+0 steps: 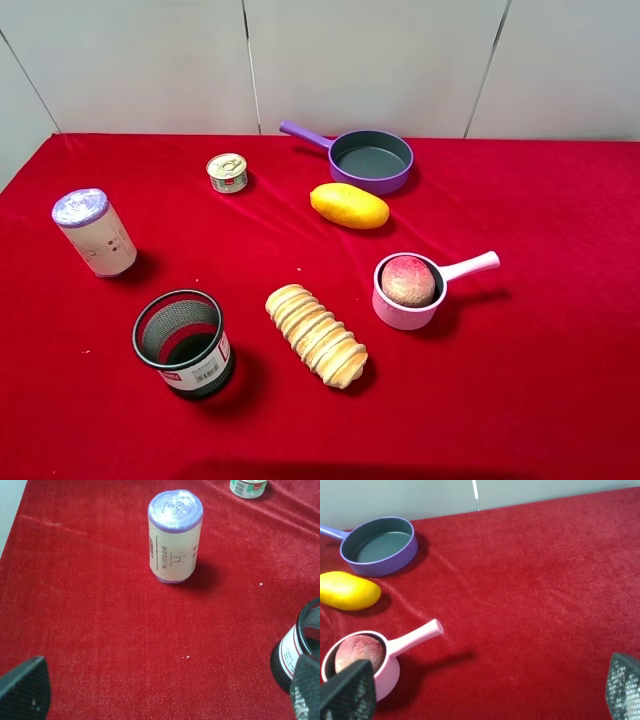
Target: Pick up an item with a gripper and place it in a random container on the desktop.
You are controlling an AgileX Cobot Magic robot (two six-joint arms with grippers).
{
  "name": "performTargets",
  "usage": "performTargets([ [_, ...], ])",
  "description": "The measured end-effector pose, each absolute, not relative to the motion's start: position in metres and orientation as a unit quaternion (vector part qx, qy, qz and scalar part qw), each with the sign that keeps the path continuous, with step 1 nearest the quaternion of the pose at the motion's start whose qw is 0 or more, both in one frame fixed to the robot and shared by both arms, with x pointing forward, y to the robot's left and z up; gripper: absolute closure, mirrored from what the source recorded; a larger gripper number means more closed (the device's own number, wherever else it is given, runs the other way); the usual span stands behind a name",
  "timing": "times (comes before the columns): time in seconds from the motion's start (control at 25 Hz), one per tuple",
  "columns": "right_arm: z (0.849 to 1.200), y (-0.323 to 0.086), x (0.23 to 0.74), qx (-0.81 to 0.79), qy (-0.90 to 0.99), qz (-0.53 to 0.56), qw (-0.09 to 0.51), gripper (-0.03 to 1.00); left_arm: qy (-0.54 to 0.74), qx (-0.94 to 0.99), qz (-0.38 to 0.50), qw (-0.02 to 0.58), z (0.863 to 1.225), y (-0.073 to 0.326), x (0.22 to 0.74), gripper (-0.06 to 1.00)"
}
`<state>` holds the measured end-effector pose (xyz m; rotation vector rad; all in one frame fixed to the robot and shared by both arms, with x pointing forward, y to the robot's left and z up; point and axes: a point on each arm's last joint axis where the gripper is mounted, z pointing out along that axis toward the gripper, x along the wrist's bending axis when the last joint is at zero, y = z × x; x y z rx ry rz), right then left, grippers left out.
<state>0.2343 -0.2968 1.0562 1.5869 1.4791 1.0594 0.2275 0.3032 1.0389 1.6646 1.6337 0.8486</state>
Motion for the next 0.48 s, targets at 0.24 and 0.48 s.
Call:
performTargets([
  [0.24,1.0562,-0.2968,0.2343,0.614,0.573,0.410,0.356,0.28,0.623,0.635,0.323,0.324,1.0389,0.3032,0.2275,-0.01],
  [0.48,1.0562,-0.2968,0.2343,0.614,0.573,0.410,0.356,0.28,0.623,0.635,0.323,0.324,1.0389,0.3032,0.2275,-0.01],
])
